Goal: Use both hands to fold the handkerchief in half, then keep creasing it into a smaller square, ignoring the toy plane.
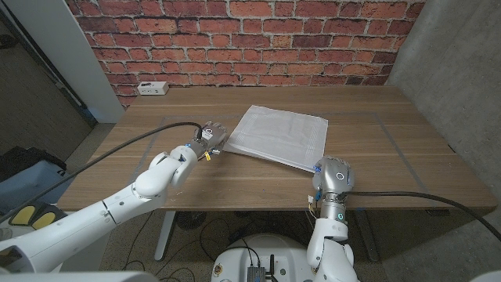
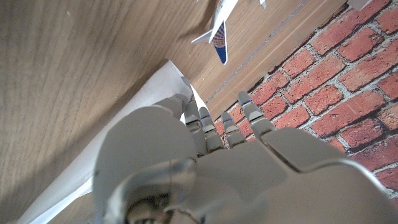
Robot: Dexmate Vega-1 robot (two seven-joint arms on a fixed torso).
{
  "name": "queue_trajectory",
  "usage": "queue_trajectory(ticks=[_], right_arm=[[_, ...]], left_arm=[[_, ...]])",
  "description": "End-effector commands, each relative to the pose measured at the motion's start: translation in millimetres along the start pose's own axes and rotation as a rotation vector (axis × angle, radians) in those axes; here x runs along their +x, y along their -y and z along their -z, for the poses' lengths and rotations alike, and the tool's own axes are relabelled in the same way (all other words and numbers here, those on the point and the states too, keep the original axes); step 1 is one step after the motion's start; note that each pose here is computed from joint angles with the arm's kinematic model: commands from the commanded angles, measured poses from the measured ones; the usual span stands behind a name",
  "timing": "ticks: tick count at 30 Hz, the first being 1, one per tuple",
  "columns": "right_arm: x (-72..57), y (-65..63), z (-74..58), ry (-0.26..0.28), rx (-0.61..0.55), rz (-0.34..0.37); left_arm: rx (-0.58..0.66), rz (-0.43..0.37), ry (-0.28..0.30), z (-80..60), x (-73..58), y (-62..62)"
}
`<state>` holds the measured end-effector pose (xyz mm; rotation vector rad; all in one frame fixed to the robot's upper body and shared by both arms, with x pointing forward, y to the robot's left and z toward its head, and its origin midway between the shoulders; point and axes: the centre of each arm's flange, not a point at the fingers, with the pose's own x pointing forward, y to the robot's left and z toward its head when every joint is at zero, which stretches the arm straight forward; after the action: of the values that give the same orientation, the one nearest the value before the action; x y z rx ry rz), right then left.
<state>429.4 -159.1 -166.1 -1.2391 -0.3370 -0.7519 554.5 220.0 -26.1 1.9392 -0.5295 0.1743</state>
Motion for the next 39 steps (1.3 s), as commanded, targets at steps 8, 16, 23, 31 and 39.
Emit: queue_trajectory(ticks=[8, 16, 23, 31, 39], right_arm=[[-15.0, 24.3, -0.2, -0.006, 0.006, 0.156], [-21.5, 32.4, -0.2, -0.001, 0.001, 0.199], [-29.4, 34.6, -0.2, 0.004, 0.003, 0.218], [-40.2, 41.2, -0.3, 0.004, -0.006, 0.244], [-48.9, 44.5, 0.7, 0.004, -0.007, 0.278]], left_arm=[[0.021, -0.102, -0.007, -3.5, -21.8, -32.1], [0.024, -0.138, -0.017, -2.5, -36.2, -39.1], [0.025, -0.168, -0.02, -2.6, -47.5, -43.1], [0.021, -0.203, -0.015, -3.3, -61.2, -46.6], [0.018, -0.243, -0.018, -3.5, -73.0, -50.9]])
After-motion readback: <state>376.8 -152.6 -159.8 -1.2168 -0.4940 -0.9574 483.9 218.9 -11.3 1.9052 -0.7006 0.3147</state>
